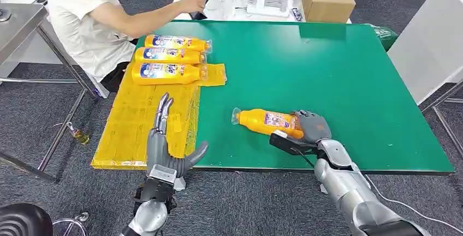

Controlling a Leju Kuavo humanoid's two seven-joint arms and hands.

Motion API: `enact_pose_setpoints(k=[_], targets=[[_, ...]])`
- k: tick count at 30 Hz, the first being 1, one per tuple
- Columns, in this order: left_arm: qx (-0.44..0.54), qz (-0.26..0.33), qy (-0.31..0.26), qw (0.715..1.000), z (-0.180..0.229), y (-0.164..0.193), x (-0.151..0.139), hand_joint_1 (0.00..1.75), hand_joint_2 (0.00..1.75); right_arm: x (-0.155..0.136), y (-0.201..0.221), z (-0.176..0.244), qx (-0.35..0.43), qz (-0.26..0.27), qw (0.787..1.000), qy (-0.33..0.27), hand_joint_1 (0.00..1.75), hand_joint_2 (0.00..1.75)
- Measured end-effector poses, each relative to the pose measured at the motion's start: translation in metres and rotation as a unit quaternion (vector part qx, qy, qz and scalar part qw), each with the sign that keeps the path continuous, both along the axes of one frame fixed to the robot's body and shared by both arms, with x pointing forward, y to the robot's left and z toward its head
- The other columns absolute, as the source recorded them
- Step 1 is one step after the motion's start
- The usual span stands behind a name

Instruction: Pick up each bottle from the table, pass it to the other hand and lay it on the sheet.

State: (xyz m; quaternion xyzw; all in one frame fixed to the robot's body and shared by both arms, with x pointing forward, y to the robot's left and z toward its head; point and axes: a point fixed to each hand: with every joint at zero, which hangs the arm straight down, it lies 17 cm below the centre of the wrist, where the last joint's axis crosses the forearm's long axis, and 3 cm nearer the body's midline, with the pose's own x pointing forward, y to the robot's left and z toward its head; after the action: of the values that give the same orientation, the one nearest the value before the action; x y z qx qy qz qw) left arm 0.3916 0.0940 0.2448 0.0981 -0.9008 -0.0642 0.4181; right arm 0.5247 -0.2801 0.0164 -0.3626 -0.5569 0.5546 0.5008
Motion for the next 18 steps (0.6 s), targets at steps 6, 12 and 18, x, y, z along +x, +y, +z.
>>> enact_pose_setpoints(k=[6, 12, 18], targets=[[0.002, -0.007, -0.004, 1.0, 0.003, -0.003, 0.001, 0.0, 1.75, 0.0, -0.002, 0.002, 0.009, 0.011, 1.0, 0.004, 0.58, 1.75], [0.001, -0.012, -0.01, 1.0, 0.007, -0.005, -0.001, 0.0, 1.75, -0.004, -0.006, -0.006, 0.0, 0.008, 1.0, 0.015, 0.0, 1.75], [0.003, -0.017, -0.016, 1.0, 0.01, -0.008, -0.004, 0.0, 1.75, -0.008, -0.014, -0.011, -0.007, -0.005, 1.0, 0.012, 0.0, 1.75]])
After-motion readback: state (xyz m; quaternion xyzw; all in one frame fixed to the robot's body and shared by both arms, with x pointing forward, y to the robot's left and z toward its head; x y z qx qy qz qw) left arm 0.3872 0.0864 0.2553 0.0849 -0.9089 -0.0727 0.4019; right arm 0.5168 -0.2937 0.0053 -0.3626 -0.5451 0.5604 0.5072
